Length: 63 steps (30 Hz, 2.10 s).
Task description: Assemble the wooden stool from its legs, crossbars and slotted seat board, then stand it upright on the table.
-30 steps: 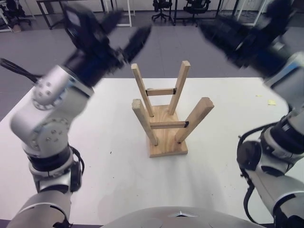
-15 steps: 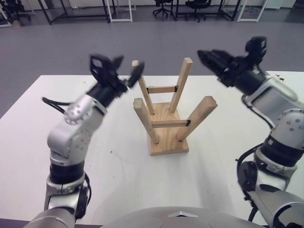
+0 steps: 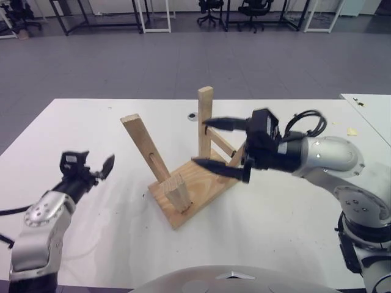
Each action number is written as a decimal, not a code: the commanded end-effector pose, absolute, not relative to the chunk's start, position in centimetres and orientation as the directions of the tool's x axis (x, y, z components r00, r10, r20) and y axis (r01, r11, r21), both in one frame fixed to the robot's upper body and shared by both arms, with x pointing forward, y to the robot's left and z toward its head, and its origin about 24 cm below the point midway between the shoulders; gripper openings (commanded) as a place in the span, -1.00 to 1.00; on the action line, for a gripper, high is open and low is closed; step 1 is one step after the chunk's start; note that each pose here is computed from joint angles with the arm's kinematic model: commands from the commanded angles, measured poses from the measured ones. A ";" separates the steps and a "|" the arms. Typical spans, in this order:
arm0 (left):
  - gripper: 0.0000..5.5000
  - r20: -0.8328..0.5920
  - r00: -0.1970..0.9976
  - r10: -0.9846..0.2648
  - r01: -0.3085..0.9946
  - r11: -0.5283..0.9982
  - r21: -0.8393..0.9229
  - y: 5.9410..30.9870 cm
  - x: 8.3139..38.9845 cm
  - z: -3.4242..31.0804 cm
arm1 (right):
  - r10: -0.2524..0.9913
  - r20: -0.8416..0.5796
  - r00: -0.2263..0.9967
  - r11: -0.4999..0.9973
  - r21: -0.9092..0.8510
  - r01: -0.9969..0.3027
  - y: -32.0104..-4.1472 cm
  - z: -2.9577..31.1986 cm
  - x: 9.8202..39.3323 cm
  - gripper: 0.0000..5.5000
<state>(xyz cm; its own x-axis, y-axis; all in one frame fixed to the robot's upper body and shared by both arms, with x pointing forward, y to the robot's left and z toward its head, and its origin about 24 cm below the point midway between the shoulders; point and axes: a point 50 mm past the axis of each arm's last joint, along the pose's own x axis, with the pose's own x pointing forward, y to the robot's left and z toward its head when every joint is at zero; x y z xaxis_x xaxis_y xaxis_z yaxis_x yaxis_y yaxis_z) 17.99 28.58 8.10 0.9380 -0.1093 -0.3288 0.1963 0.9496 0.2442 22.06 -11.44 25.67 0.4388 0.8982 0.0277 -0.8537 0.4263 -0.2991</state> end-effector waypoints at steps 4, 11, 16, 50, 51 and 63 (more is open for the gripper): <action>0.41 -0.646 0.655 -0.392 0.638 0.745 0.195 24.6 15.6 5.3 | 0.337 -0.037 0.941 0.889 -0.315 -0.331 -24.0 24.0 29.1 0.48; 0.41 -0.556 0.722 -0.412 0.598 0.776 0.201 21.4 21.5 2.3 | 0.480 -0.538 0.693 0.734 -0.185 -0.653 -19.8 2.0 28.3 0.48; 0.41 -0.494 0.746 -0.448 0.608 0.761 0.228 19.5 25.0 2.2 | 0.500 -0.609 0.616 0.667 -0.182 -0.722 -20.6 1.2 26.0 0.48; 0.41 -0.333 0.510 -0.793 0.831 0.555 -0.049 19.5 15.2 14.6 | 0.717 -0.499 0.486 0.582 0.047 -0.812 -21.1 14.5 17.2 0.48; 0.41 -0.337 0.516 -0.788 0.826 0.561 -0.047 19.8 15.3 14.7 | 0.717 -0.506 0.480 0.580 0.051 -0.813 -21.2 14.7 17.0 0.48; 0.41 -0.554 0.263 -0.790 0.899 0.409 -0.157 21.8 14.3 11.1 | 0.620 -0.691 0.372 0.492 -0.027 -0.870 -23.9 10.8 17.3 0.48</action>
<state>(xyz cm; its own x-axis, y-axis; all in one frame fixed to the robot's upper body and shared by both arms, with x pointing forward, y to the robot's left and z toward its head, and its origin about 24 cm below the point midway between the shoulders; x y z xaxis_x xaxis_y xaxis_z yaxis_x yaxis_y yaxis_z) 13.52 22.45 11.16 0.2728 -0.7676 -0.5800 0.8759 0.4475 -0.1803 16.67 -25.00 10.78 0.4184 0.5475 -0.7247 -0.8192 0.5721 -0.0407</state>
